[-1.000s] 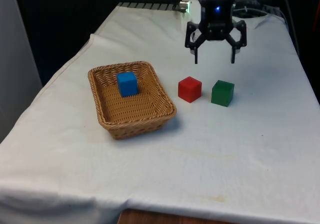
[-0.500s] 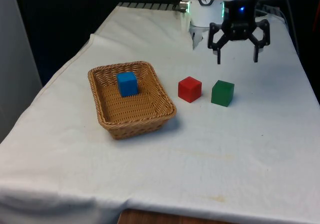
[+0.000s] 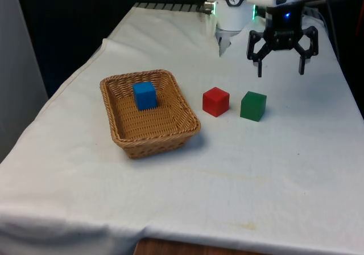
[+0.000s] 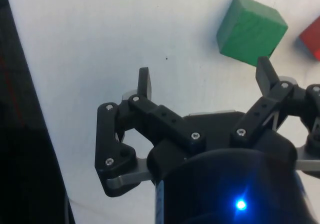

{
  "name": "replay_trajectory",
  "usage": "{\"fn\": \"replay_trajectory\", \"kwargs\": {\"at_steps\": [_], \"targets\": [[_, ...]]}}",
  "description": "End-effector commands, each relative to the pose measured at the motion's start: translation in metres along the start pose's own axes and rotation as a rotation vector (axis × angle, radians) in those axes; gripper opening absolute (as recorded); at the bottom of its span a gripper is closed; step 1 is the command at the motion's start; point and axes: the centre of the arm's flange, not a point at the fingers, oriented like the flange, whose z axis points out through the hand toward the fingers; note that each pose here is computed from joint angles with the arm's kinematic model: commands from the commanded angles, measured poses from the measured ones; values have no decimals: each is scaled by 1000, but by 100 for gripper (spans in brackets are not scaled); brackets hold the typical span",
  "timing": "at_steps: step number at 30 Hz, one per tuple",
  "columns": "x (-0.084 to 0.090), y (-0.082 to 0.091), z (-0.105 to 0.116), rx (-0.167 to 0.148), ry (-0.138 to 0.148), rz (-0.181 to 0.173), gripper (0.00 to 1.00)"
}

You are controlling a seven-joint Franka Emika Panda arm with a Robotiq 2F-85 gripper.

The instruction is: Pick up exactly two blocks and place them into the basket.

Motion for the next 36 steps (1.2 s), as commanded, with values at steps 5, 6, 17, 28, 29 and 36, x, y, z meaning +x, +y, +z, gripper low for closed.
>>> {"fn": "replay_trajectory", "kwargs": {"at_steps": [5,6,17,28,29,36], "targets": [[-2,-1,11,-6,-10,1,100],[-2,-1,14,-8,-12,1,100],[-7,1,39,-19,-30,-3,100],[-10,4,55,-29,-50,-5,100],[-10,7,56,-42,-50,-5,100],[-11,14,56,-50,-56,-10,100]]}}
